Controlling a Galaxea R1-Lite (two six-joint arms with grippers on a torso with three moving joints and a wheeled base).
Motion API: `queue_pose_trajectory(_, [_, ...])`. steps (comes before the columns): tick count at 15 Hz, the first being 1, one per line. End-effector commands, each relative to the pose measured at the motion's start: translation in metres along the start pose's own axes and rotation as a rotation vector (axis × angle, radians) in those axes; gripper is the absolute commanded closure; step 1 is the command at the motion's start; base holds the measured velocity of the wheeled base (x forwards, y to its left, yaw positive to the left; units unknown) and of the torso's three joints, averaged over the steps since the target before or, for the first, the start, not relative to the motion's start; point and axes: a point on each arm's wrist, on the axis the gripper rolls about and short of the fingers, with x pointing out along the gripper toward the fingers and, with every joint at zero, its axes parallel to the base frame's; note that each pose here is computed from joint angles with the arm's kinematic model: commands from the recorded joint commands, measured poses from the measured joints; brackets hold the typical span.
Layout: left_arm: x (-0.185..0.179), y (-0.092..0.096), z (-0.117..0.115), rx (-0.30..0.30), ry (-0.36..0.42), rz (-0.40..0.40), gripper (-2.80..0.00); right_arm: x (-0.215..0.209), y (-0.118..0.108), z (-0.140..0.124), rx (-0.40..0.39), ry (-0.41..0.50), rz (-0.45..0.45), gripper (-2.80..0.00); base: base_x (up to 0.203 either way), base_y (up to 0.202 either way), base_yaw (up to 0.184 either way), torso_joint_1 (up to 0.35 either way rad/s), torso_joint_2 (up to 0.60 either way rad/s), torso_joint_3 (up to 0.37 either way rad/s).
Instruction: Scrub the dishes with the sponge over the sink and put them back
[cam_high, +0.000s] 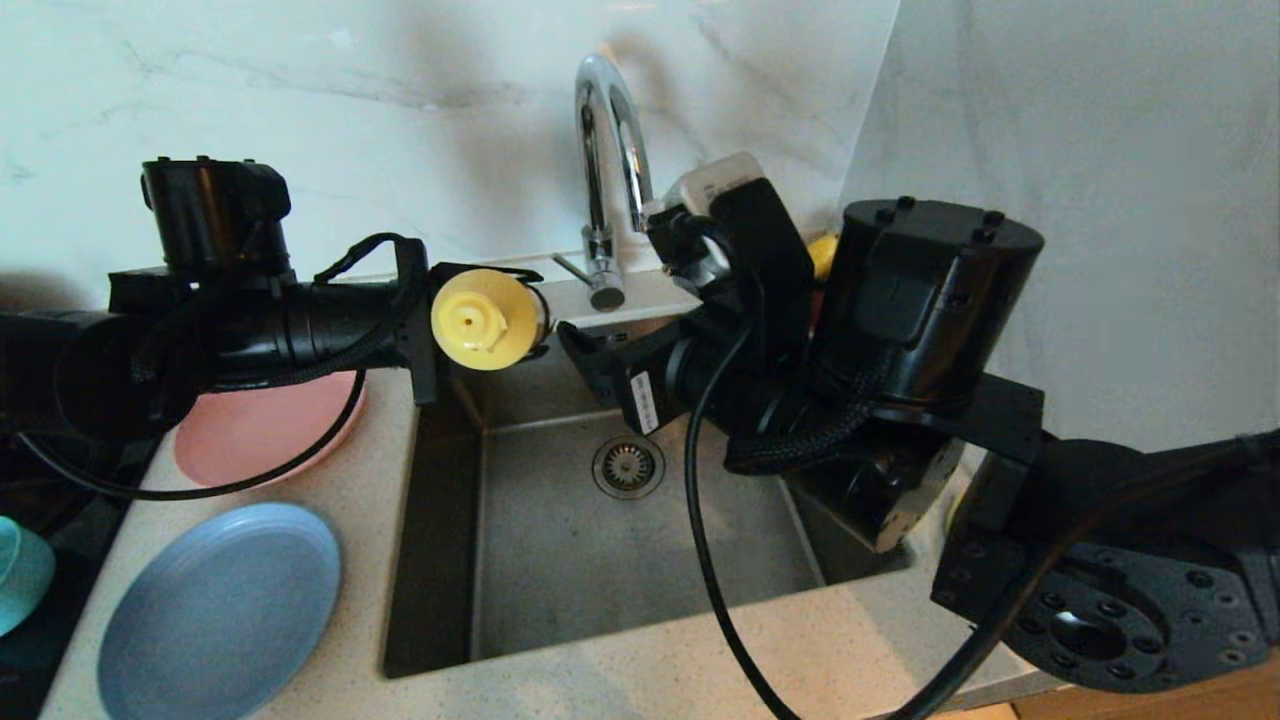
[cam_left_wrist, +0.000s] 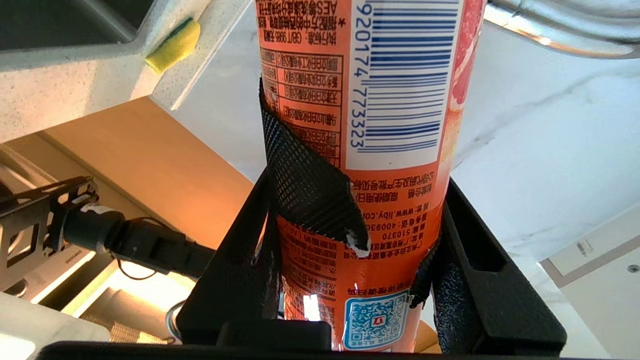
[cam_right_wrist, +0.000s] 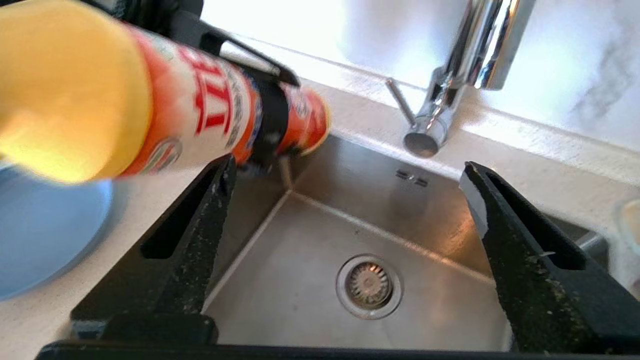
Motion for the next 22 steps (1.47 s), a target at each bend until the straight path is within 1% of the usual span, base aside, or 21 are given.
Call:
queue_pose_trajectory(1, [0.012, 0.006, 0.0, -0.023, 0.035, 0.021, 0.0, 0.009, 0.004, -0.004, -0.005, -0.011, -0.003, -2.8, 0.0, 0.0, 0.0, 0.0, 0.0, 0.0])
queue_pose_trajectory(2, [0.018, 0.01, 0.001, -0.032, 0.046, 0.031, 0.0, 0.01, 0.004, -0.002, -0.005, -0.016, -0.005, -2.8, 0.0, 0.0, 0.0, 0.0, 0.0, 0.0])
queue_pose_trajectory(4, [0.021, 0.009, -0.002, -0.026, 0.057, 0.031, 0.0, 0.014, 0.005, -0.002, -0.014, -0.028, -0.008, -2.8, 0.0, 0.0, 0.0, 0.0, 0.0, 0.0])
queue_pose_trajectory(6, [0.024, 0.009, -0.005, -0.025, 0.072, 0.036, 0.0, 0.023, 0.006, 0.002, -0.023, -0.08, -0.023, -2.8, 0.0, 0.0, 0.0, 0.0, 0.0, 0.0])
queue_pose_trajectory(7, [0.024, 0.009, -0.006, -0.025, 0.076, 0.036, 0.0, 0.026, 0.007, 0.0, -0.034, -0.083, -0.023, -2.8, 0.0, 0.0, 0.0, 0.0, 0.0, 0.0])
queue_pose_trajectory(9, [0.023, 0.007, -0.007, -0.021, 0.076, 0.033, 0.0, 0.026, 0.008, -0.008, -0.037, -0.064, -0.019, -2.8, 0.0, 0.0, 0.0, 0.0, 0.0, 0.0])
queue_pose_trajectory(10, [0.024, 0.008, -0.006, -0.021, 0.076, 0.033, 0.0, 0.026, 0.008, -0.007, -0.032, -0.077, -0.023, -2.8, 0.0, 0.0, 0.0, 0.0, 0.0, 0.0])
queue_pose_trajectory(11, [0.023, 0.007, -0.006, -0.019, 0.074, 0.031, 0.0, 0.026, 0.004, -0.007, -0.031, -0.084, -0.032, -2.8, 0.0, 0.0, 0.0, 0.0, 0.0, 0.0])
queue_pose_trajectory(12, [0.023, 0.006, -0.006, -0.014, 0.073, 0.028, 0.0, 0.023, 0.001, -0.011, -0.037, -0.07, -0.036, -2.8, 0.0, 0.0, 0.0, 0.0, 0.0, 0.0])
queue_pose_trajectory(14, [0.02, 0.001, -0.008, -0.003, 0.068, 0.018, 0.0, 0.014, -0.005, -0.019, -0.043, -0.044, -0.042, -2.8, 0.0, 0.0, 0.0, 0.0, 0.0, 0.0])
queue_pose_trajectory(16, [0.017, -0.005, -0.009, 0.012, 0.064, 0.005, 0.0, 0.005, -0.009, -0.019, -0.045, -0.054, -0.049, -2.8, 0.0, 0.0, 0.0, 0.0, 0.0, 0.0])
queue_pose_trajectory(18, [0.017, -0.007, -0.01, 0.001, 0.061, 0.004, 0.0, -0.005, -0.012, -0.018, -0.05, -0.046, -0.045, -2.8, 0.0, 0.0, 0.0, 0.0, 0.0, 0.0])
queue_pose_trajectory(20, [0.016, -0.011, -0.008, 0.0, 0.053, 0.002, 0.0, -0.014, -0.011, -0.021, -0.054, -0.031, -0.029, -2.8, 0.0, 0.0, 0.0, 0.0, 0.0, 0.0])
queue_pose_trajectory(22, [0.018, -0.015, -0.005, -0.004, 0.033, 0.001, 0.0, -0.016, -0.004, -0.024, -0.065, -0.045, -0.011, -2.8, 0.0, 0.0, 0.0, 0.0, 0.0, 0.0])
